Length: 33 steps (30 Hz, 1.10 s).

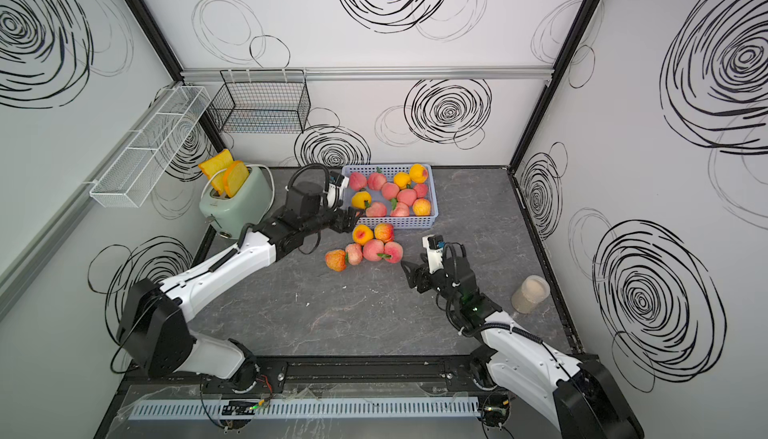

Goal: Put the peaches into the basket
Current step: Pick up the peach from the center of the board.

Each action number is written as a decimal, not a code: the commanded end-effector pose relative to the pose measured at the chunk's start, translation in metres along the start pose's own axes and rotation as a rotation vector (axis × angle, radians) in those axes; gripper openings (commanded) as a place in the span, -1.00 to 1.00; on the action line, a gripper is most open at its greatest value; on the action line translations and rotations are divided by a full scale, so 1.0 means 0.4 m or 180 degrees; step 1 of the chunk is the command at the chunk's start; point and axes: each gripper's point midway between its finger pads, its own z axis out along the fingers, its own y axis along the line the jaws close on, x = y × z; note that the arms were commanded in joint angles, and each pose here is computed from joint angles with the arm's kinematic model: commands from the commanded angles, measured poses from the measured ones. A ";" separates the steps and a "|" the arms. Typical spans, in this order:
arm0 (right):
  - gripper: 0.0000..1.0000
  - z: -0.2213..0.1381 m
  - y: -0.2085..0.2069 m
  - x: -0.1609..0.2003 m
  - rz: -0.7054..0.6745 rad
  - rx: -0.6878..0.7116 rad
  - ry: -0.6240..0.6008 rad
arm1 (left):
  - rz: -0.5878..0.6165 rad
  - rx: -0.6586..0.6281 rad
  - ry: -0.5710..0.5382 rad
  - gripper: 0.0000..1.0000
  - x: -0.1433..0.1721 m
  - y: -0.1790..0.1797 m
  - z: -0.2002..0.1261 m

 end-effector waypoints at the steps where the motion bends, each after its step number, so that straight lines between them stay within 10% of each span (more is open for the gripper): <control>1: 0.53 0.014 -0.002 0.015 0.0475 -0.0098 0.0327 | 0.0198 0.0689 -0.0008 0.61 0.034 -0.094 -0.083; 9: 0.74 0.073 -0.041 0.042 0.1528 -0.0087 0.0877 | 0.0914 0.1066 0.0210 0.71 0.129 -0.180 -0.201; 18: 0.79 0.150 -0.031 0.057 0.2559 -0.0109 0.1159 | 0.0787 0.1090 0.0479 0.72 0.155 -0.184 -0.193; 33: 0.83 0.247 -0.066 0.074 0.3018 0.0149 0.1176 | 0.0651 0.1150 0.0401 0.74 0.144 -0.194 -0.202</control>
